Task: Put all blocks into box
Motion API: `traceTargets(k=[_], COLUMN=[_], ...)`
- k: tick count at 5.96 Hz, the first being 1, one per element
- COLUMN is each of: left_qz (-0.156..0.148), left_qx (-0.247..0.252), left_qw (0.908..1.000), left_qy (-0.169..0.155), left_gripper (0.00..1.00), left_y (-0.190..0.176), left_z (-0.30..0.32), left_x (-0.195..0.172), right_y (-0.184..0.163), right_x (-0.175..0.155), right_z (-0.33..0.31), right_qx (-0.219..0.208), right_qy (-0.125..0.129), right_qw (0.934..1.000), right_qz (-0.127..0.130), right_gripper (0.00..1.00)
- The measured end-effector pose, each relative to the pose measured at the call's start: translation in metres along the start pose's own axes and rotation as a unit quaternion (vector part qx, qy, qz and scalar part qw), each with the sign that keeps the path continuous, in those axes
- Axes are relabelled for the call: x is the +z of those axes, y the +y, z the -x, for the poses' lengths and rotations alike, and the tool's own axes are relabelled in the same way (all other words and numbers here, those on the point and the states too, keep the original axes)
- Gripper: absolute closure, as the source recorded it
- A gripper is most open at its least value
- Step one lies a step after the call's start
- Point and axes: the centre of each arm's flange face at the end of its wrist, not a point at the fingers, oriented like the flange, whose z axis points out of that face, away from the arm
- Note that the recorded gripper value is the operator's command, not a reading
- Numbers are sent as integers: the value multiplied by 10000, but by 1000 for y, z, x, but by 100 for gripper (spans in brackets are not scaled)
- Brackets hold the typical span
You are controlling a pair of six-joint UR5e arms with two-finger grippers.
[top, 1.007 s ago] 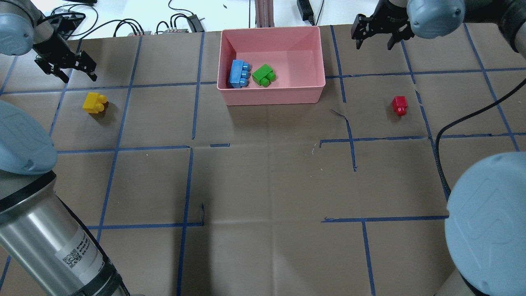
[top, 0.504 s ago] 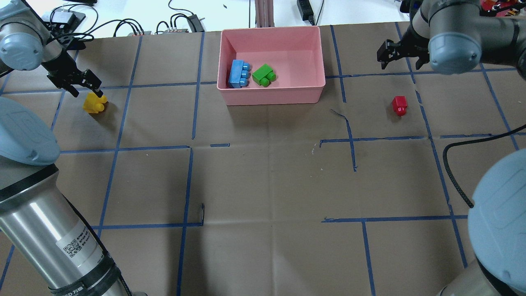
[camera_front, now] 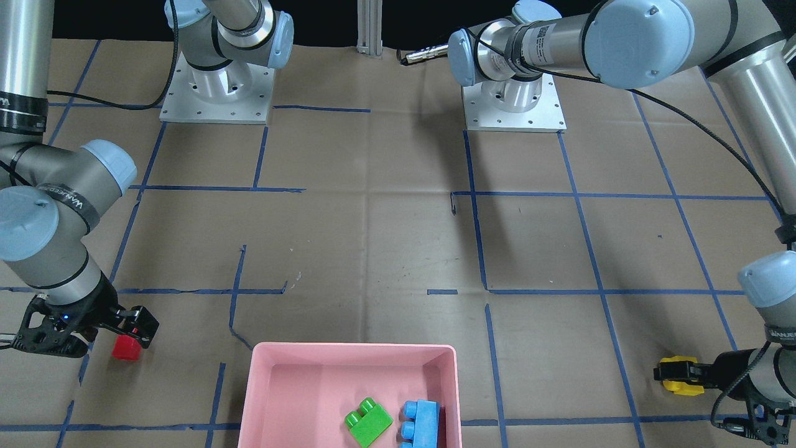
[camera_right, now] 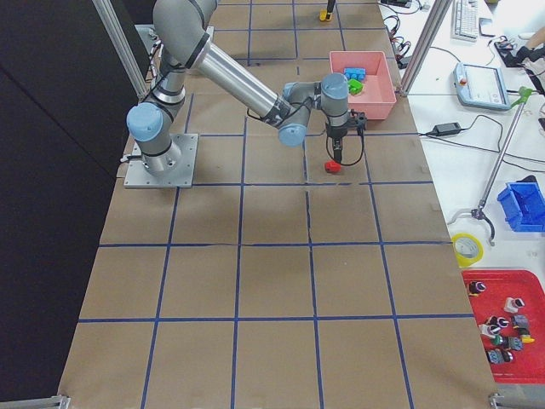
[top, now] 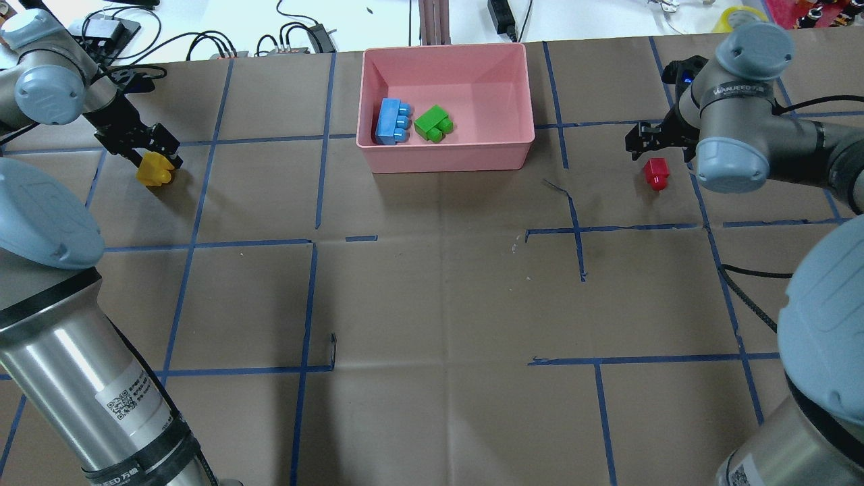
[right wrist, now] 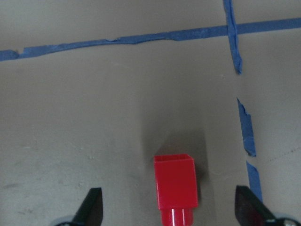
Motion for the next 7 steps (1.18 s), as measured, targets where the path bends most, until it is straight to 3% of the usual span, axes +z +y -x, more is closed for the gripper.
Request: traceTargets(k=[2,3,5,6,7], left_qz=[21,17,12,11,-40], left_qx=[15,20,21,20,17], left_qw=[10000,10000,10000,10000,9999], left_qy=[-2,-35,-77,-86,-133], left_gripper=[47,61,87,94,95], left_y=[4,4,4,4,3], left_z=[-1,-1,-2,-2,-4], left_x=[-1,-5,-9,-11,-22], right_y=[5,6,7,6,5], right_x=[19,26,31,32,32], right_z=[-5,-4,-4,-5,-5], right_qx=[35,36,28,2,-27], right_qy=[-9,-20,-26,-23,-20], right_qw=[9999,9999,9998,9998,9998], right_qz=[104,153,201,200,187], right_gripper=[1,8,30,44,72])
